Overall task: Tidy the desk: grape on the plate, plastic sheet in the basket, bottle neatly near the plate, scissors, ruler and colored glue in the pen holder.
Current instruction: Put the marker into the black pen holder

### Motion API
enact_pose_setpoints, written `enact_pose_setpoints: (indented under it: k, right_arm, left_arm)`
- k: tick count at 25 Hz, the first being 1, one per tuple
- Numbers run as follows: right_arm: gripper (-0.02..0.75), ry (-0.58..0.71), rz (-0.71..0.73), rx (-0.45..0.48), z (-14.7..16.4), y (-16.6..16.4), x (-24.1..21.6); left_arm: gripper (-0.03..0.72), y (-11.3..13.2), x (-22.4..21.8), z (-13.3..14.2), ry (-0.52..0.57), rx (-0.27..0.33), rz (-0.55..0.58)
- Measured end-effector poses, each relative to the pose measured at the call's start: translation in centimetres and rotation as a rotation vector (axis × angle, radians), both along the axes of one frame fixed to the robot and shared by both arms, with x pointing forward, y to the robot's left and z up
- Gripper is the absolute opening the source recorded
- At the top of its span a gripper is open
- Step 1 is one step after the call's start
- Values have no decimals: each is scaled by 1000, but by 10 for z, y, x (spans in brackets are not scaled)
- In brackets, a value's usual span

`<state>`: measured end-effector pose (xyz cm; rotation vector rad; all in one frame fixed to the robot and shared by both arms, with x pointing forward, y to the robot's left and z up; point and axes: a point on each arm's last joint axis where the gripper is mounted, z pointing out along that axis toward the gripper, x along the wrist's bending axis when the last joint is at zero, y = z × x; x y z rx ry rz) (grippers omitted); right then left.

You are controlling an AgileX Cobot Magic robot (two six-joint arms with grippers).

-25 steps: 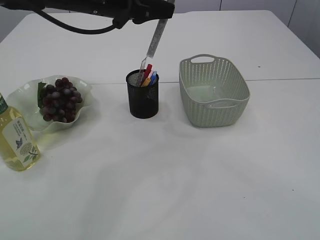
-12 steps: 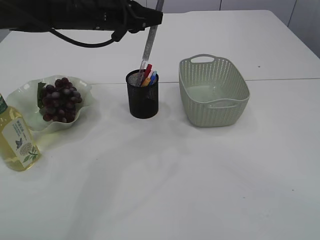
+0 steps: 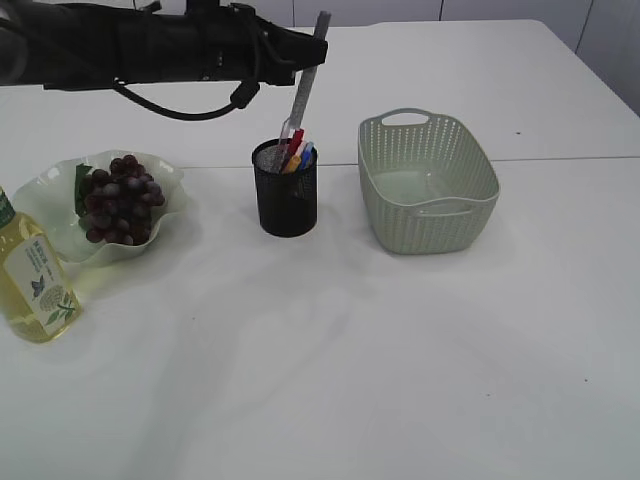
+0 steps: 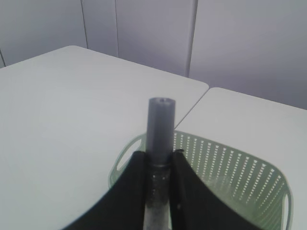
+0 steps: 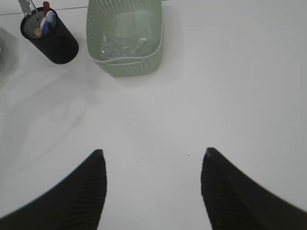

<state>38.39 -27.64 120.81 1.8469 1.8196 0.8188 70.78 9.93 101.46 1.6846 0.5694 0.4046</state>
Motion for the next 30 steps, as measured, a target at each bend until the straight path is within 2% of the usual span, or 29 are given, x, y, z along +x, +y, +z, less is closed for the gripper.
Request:
enact_pose_setpoints:
  k: [5, 13, 19, 30]
  right_arm:
    - [458, -2, -1, 1, 1, 0, -1]
    - [458, -2, -1, 1, 1, 0, -1]
    - [458, -18, -5, -5, 3, -2, -6]
    - [458, -31, -5, -3, 4, -2, -10]
  left_arm:
    - [76, 0, 2, -5, -34, 26, -7]
    - [75, -2, 6, -30, -16, 58, -14]
    - [75, -2, 7, -34, -56, 93, -25]
    - [73, 4, 10, -35, -73, 121, 1]
